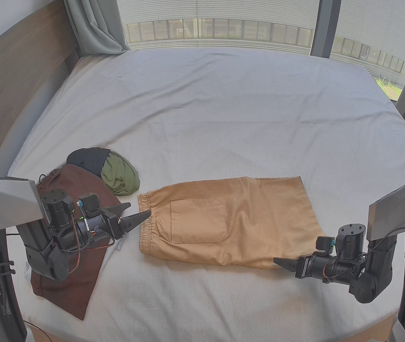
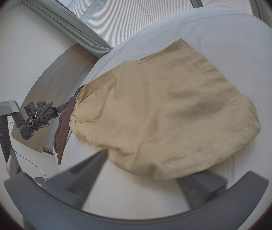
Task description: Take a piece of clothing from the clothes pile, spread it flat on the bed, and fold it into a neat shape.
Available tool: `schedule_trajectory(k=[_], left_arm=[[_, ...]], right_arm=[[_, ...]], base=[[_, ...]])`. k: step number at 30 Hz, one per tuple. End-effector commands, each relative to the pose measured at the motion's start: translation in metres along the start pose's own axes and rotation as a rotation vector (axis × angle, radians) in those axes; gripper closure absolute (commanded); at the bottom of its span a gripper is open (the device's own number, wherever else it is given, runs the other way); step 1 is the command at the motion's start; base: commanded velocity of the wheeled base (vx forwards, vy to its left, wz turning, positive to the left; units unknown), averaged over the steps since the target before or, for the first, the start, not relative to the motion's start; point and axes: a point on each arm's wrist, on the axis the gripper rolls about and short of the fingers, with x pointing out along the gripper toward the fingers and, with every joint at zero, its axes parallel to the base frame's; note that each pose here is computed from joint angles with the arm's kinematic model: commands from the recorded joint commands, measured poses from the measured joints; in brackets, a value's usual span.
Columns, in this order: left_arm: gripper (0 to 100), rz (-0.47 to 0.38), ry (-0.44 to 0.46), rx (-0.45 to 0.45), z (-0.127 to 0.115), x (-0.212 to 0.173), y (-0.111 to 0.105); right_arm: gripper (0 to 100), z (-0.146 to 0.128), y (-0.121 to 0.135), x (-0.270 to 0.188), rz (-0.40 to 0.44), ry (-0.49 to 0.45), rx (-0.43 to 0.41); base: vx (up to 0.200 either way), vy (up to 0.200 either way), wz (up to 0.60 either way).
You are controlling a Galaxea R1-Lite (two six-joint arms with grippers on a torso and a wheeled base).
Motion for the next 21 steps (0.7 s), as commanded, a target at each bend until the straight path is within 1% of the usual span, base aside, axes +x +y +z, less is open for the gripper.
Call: schedule_trajectory(k=[1,6,7,11,17,20,21], left_arm=[[0,-0.007,0.003,0.016,-0.001,0.0,0.0],[0,-0.008,-0.022,0.027,0.007,0.003,0.0],[0,-0.01,-0.029,0.031,0.009,0.004,0.0],[0,-0.009,-0.027,0.033,0.009,0.003,-0.001],[0,-0.019,-0.029,0.038,0.01,0.003,-0.001],[0,-0.022,-0.036,0.042,0.013,0.001,-0.004],[0,-0.022,-0.036,0.044,0.013,0.001,-0.004]], right_arm=[[0,-0.003,-0.001,0.001,-0.002,0.01,0.003],[0,-0.009,0.0,-0.005,-0.009,0.043,0.007],[0,-0.014,0.001,-0.009,-0.012,0.066,0.007],[0,-0.02,0.007,-0.015,0.013,0.104,-0.019],[0,-0.016,0.022,-0.025,0.108,0.11,-0.047],[0,-0.013,0.031,-0.035,0.185,0.117,-0.06],[0,-0.007,0.036,-0.039,0.232,0.099,-0.073]], base=[[0.0,0.0,0.0],[0.0,0.0,0.0],[0.0,0.0,0.0],[0.0,0.0,0.0],[0.0,0.0,0.0],[0.0,0.0,0.0],[0.0,0.0,0.0]])
